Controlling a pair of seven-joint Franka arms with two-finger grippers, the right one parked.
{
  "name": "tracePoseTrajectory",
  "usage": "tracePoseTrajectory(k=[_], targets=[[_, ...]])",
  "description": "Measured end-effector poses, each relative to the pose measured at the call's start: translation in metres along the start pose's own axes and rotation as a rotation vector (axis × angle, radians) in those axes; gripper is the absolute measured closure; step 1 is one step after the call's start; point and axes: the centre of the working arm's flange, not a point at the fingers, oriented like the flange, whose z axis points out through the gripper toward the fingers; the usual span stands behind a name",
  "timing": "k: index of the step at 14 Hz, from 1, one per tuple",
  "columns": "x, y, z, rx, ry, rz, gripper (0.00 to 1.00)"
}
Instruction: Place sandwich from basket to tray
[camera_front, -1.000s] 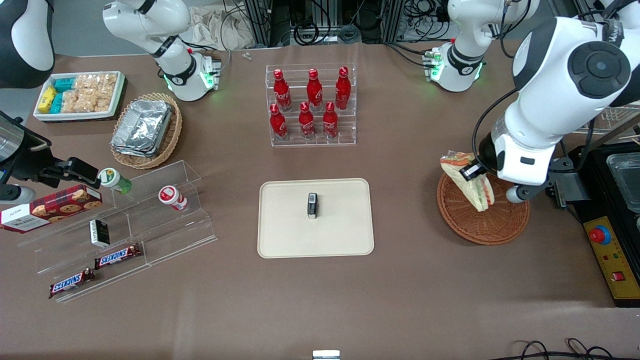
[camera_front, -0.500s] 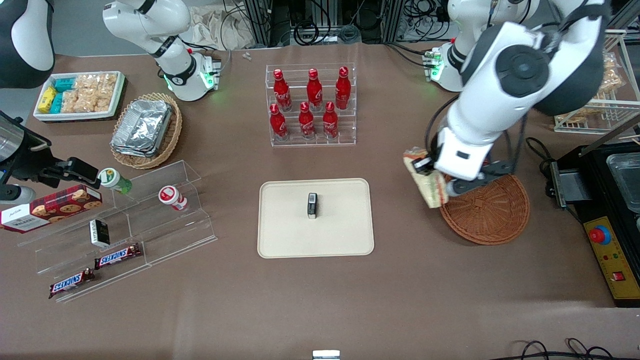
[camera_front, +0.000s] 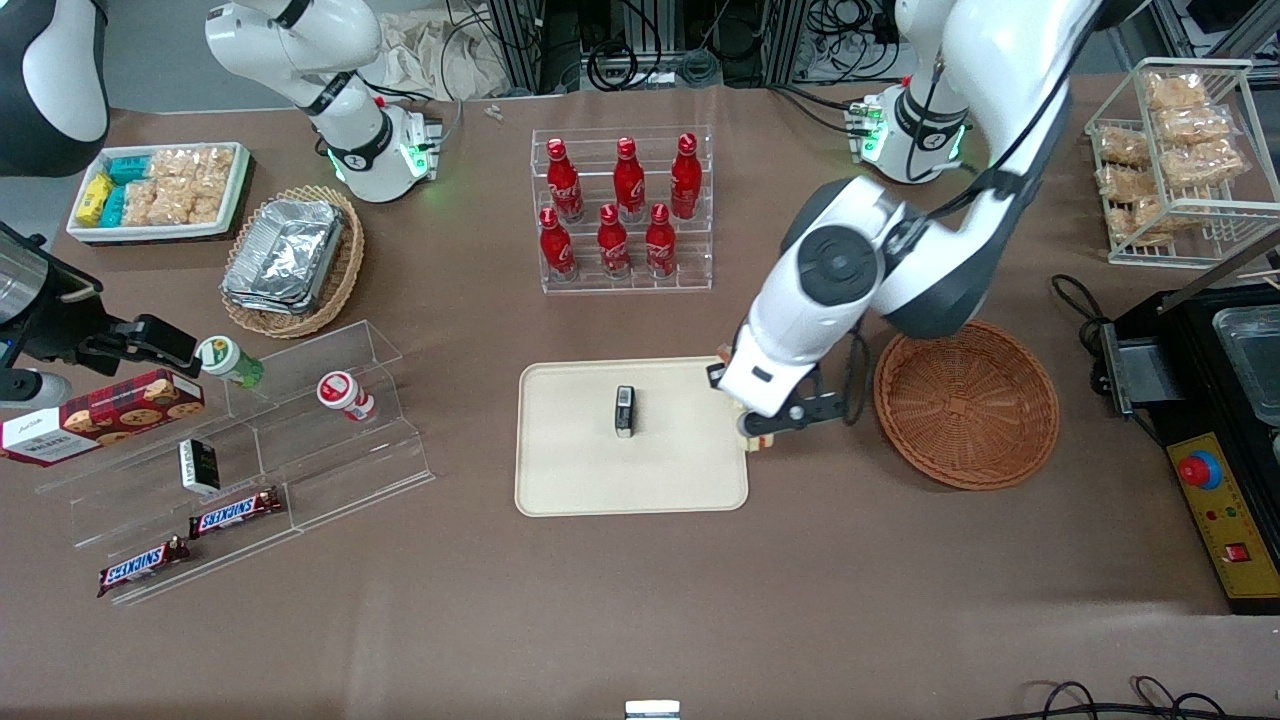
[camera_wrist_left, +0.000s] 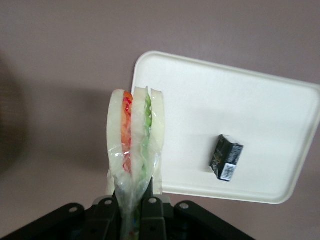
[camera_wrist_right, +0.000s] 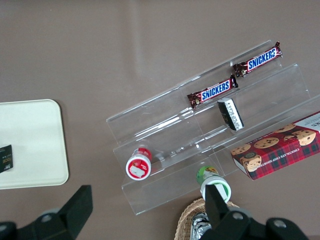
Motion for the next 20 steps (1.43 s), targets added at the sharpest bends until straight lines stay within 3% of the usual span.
tracePoseTrajectory(k=[2, 5, 11, 13, 16, 20], targets=[[-0.003, 0.013, 0.046, 0.026, 0.005, 0.058, 0.85], [-0.010, 0.027, 0.095, 0.027, 0.002, 0.117, 0.85], [-0.015, 0.030, 0.145, 0.071, 0.001, 0.176, 0.85], [-0.017, 0.031, 0.149, 0.075, 0.000, 0.178, 0.70], [-0.013, 0.034, 0.141, 0.064, 0.016, 0.151, 0.39], [0.015, 0.023, 0.079, 0.036, 0.082, 0.089, 0.01]])
